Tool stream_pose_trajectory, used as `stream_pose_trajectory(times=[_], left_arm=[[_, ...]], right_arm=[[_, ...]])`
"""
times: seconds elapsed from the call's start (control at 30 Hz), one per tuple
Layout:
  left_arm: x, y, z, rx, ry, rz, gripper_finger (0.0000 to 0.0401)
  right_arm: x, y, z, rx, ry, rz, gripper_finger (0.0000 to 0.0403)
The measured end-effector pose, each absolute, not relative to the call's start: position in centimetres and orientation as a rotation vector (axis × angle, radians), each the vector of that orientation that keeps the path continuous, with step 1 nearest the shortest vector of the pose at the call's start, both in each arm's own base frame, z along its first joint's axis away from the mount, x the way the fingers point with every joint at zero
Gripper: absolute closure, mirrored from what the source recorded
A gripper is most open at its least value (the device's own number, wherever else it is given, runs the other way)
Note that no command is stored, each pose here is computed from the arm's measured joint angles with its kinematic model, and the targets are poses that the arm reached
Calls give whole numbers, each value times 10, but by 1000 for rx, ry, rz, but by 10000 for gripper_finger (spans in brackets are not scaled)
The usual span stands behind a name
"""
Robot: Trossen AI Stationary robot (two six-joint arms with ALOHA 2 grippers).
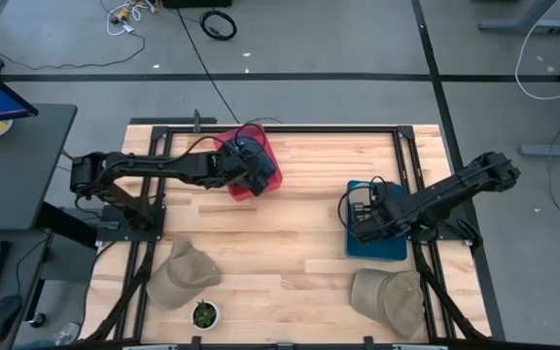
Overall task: Pick & Place hat
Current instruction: Put the middle brown cap into the blue bin, then put the right brown cap into the blue bin
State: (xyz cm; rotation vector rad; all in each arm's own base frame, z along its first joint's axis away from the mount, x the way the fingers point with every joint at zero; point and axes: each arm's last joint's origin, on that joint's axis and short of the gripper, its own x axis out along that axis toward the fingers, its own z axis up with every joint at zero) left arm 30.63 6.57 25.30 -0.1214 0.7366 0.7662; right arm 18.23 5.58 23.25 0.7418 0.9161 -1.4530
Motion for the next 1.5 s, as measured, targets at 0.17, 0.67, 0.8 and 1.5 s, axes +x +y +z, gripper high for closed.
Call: stream_pose_trajectory(times=[0.17,0.67,0.8,1.5], left_arm=[[306,66,253,-121,737,766,387],[306,66,253,-121,737,766,387],[306,66,253,-121,737,766,387],[306,66,253,-121,738,766,387]], right_arm=[[181,58,232,804,965,-1478,392],[179,53,196,794,943,-1424,317],[176,50,191,765,966,-1428,277],[205,124,265,440,1501,-36,230]])
